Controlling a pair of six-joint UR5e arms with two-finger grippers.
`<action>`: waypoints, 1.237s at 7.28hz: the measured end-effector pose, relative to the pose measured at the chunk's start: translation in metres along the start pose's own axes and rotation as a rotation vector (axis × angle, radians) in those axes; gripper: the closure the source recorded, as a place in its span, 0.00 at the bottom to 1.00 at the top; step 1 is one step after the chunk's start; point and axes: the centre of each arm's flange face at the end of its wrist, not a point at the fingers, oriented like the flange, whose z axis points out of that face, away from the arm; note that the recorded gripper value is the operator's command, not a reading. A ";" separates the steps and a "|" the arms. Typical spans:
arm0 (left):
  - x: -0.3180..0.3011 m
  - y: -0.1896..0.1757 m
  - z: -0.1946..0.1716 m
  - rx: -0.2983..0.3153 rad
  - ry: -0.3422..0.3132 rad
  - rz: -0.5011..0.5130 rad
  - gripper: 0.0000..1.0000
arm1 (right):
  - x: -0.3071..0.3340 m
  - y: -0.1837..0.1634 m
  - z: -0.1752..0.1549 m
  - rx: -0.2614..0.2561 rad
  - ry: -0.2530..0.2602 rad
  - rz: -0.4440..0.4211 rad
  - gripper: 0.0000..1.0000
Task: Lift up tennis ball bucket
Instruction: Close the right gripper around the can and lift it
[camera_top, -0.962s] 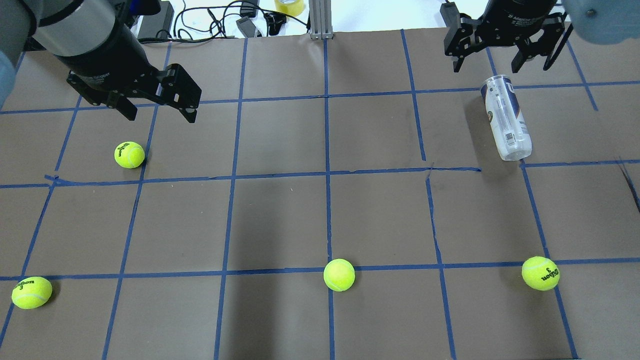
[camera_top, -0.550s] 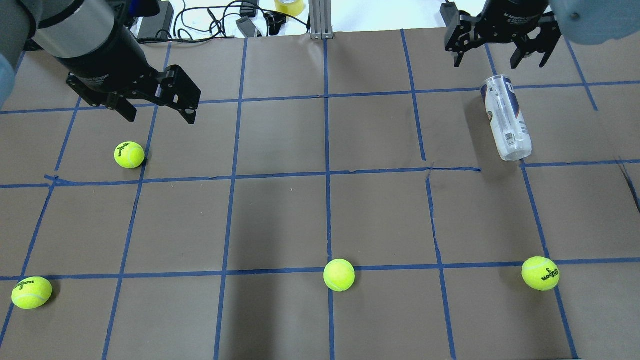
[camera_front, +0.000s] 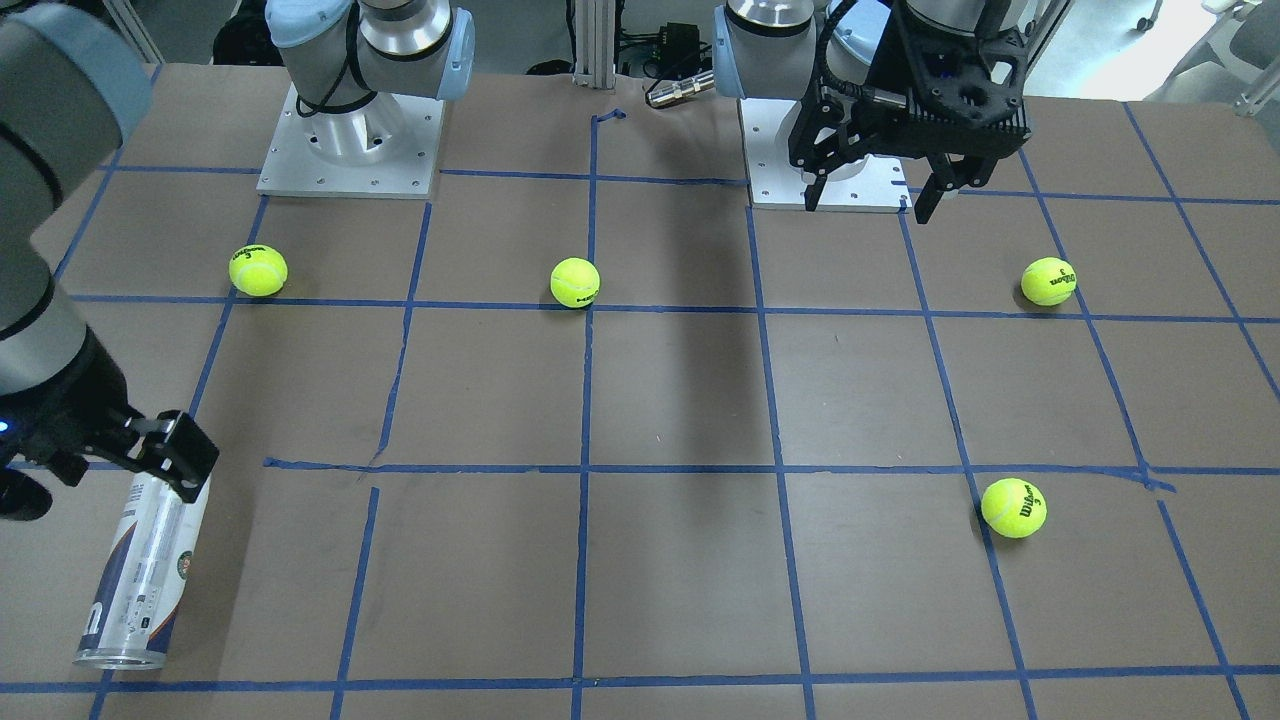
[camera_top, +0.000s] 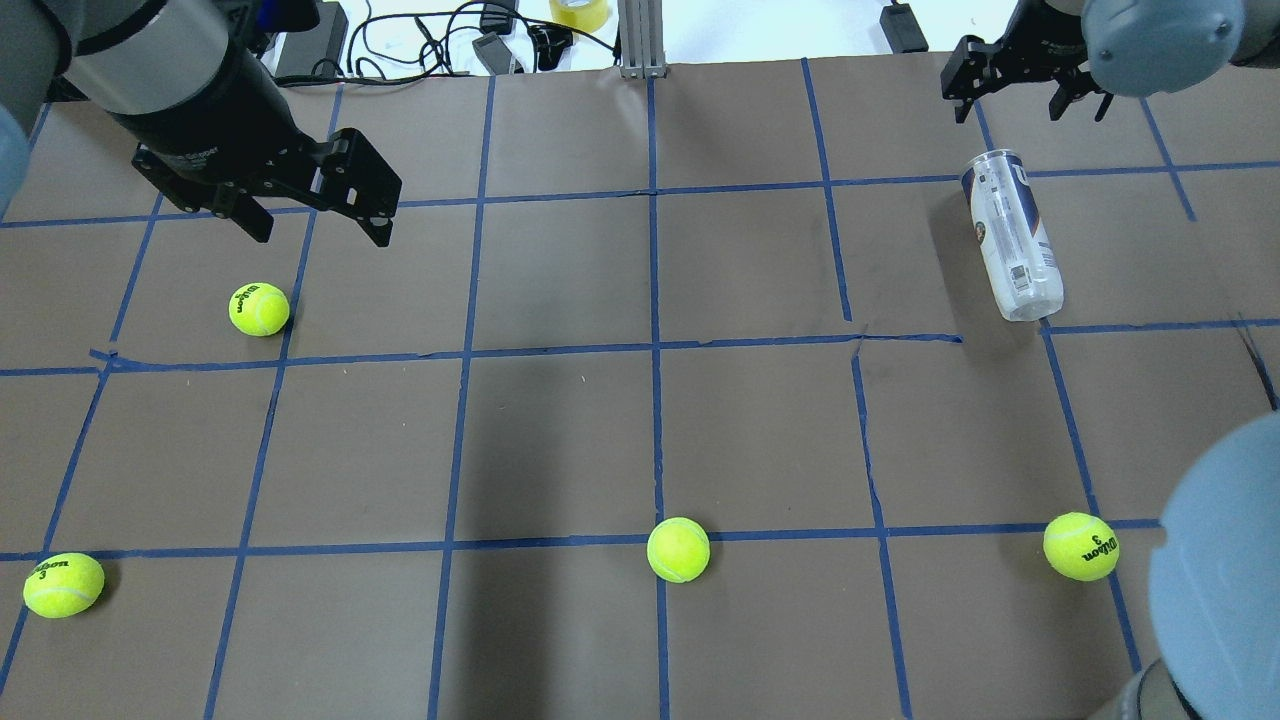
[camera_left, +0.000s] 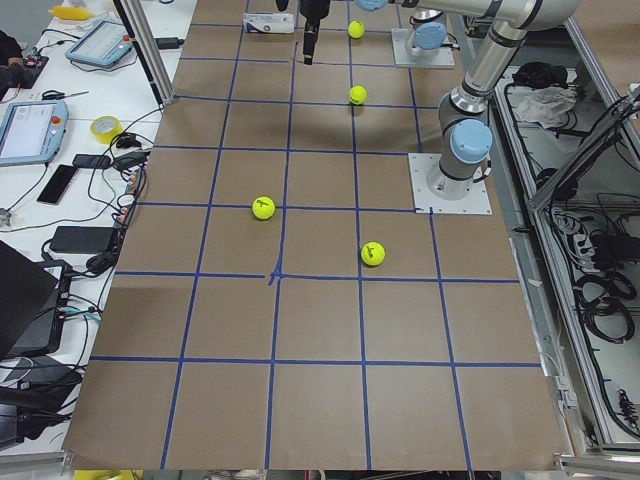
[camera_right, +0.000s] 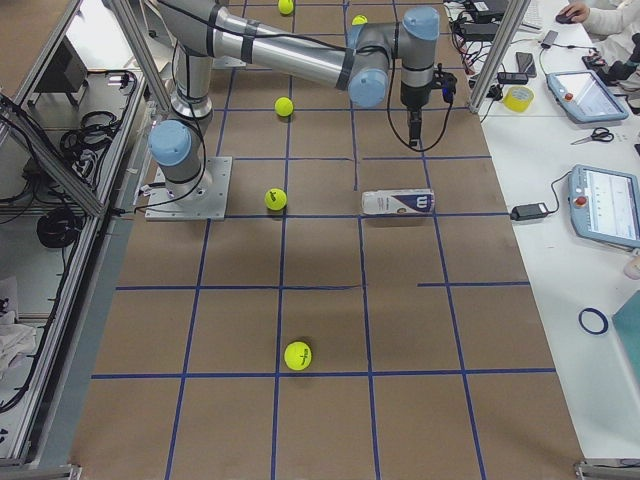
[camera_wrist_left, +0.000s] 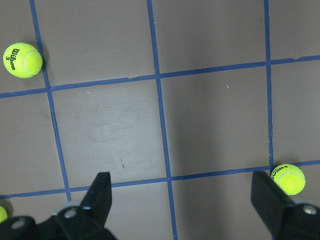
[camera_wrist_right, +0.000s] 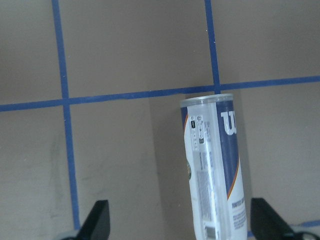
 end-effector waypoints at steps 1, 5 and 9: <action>0.000 0.000 0.000 0.000 0.000 0.000 0.00 | 0.015 -0.018 0.035 -0.002 0.011 -0.013 0.00; 0.000 0.000 0.000 0.001 0.000 -0.001 0.00 | 0.044 -0.045 0.152 -0.011 -0.004 -0.077 0.00; 0.000 0.000 0.000 0.000 0.000 -0.001 0.00 | 0.039 -0.037 0.197 -0.059 -0.027 -0.115 0.00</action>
